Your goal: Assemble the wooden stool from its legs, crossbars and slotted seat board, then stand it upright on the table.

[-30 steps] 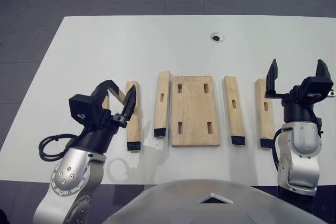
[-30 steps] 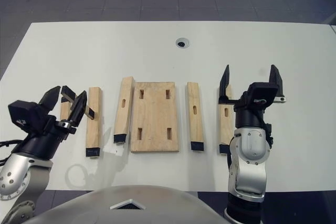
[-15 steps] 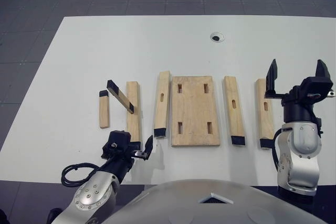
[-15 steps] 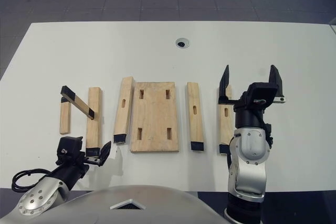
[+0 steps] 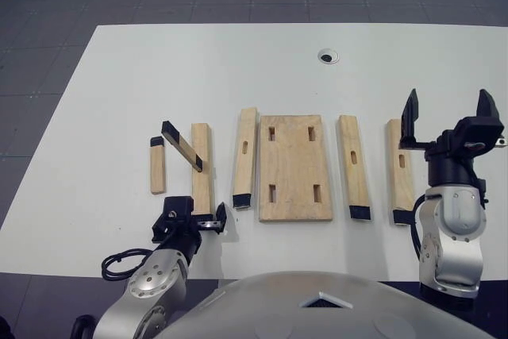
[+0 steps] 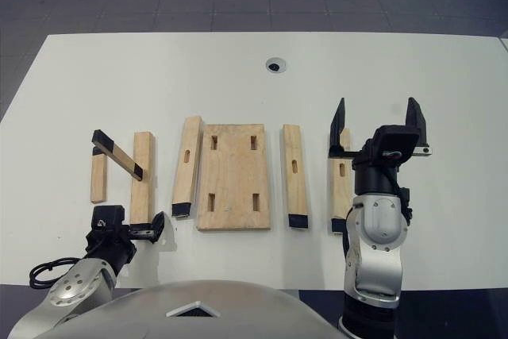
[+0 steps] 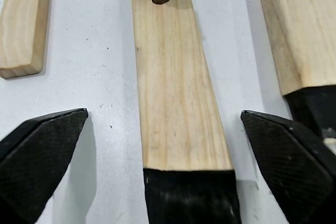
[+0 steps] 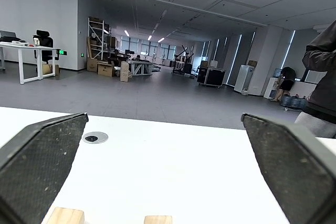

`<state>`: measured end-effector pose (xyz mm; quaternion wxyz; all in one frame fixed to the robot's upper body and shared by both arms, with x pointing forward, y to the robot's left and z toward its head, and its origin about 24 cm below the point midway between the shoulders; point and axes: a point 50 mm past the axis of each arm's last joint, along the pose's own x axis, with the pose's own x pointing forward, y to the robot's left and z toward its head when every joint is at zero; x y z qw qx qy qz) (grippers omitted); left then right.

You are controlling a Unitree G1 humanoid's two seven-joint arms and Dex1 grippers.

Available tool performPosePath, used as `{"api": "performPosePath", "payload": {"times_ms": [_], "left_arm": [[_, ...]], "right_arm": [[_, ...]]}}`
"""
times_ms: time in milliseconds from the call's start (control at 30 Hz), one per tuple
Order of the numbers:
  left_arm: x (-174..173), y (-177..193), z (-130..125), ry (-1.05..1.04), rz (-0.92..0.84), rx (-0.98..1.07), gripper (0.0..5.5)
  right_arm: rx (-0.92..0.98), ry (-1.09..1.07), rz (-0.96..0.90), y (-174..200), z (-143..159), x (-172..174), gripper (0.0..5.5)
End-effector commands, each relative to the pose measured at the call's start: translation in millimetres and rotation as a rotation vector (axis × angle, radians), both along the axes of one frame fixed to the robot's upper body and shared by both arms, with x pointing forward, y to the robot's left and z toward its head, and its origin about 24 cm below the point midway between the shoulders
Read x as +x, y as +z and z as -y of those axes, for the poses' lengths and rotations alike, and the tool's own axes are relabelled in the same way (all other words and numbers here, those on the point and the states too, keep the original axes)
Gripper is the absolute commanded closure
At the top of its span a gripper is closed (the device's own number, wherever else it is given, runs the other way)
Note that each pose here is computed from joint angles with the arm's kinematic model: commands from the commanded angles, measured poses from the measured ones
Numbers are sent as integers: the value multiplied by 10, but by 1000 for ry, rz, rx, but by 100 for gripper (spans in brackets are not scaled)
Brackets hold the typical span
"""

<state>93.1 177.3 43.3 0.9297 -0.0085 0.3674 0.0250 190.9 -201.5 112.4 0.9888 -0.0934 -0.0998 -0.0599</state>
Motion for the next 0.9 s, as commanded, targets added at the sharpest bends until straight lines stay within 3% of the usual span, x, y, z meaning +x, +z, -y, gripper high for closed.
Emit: {"api": "performPosePath", "payload": {"times_ms": [33, 633, 900], "left_arm": [[-94, -276, 20, -3, -164, -21, 67], [-93, -339, -24, 1, -183, 25, 332], [370, 17, -56, 21, 80, -158, 343]], "right_arm": [[4, -3, 0, 4, -6, -5, 10], [3, -11, 18, 64, 8, -27, 10], [-4, -16, 47, 154, 44, -12, 10]]}}
